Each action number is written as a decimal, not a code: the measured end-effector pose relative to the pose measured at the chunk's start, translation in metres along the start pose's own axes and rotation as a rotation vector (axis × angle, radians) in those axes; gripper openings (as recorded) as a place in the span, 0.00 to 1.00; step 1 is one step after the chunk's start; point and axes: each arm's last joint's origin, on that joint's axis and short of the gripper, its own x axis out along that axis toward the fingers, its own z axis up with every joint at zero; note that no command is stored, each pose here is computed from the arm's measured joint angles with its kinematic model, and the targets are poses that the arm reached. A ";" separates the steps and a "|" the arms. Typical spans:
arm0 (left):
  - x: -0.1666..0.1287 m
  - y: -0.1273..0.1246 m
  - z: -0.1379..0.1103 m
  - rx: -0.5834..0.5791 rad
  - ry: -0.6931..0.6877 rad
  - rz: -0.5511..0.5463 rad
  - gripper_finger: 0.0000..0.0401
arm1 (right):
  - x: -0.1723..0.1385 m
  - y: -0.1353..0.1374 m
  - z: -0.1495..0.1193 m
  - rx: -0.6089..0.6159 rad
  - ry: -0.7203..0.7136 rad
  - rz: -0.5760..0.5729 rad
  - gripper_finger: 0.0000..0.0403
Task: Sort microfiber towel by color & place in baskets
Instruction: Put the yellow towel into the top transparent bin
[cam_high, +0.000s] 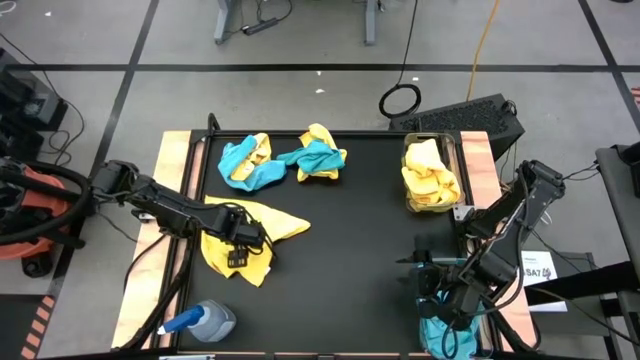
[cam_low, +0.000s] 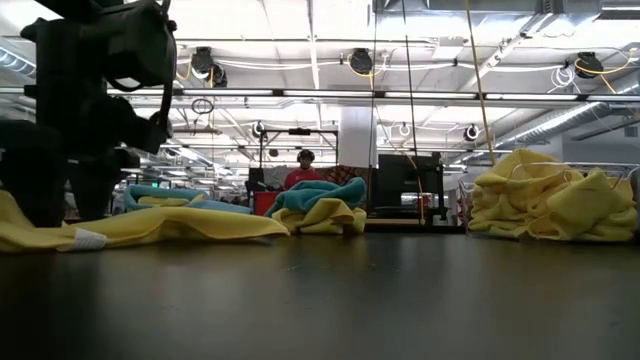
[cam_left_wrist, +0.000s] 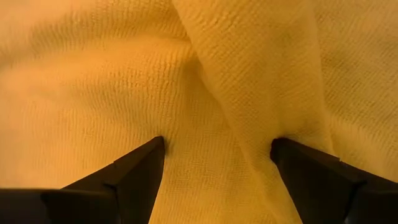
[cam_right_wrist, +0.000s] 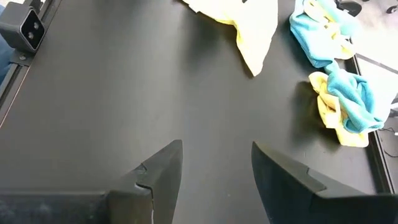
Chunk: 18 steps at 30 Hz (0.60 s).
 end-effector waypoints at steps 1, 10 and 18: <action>0.000 0.000 0.001 -0.001 -0.010 -0.004 0.77 | 0.000 0.000 0.000 0.003 -0.001 0.001 0.46; 0.001 -0.005 0.009 0.070 -0.084 -0.099 0.47 | 0.000 0.001 0.002 0.008 -0.015 0.010 0.46; 0.000 -0.006 0.011 0.140 -0.104 -0.102 0.03 | 0.000 0.002 0.004 0.011 -0.028 0.020 0.46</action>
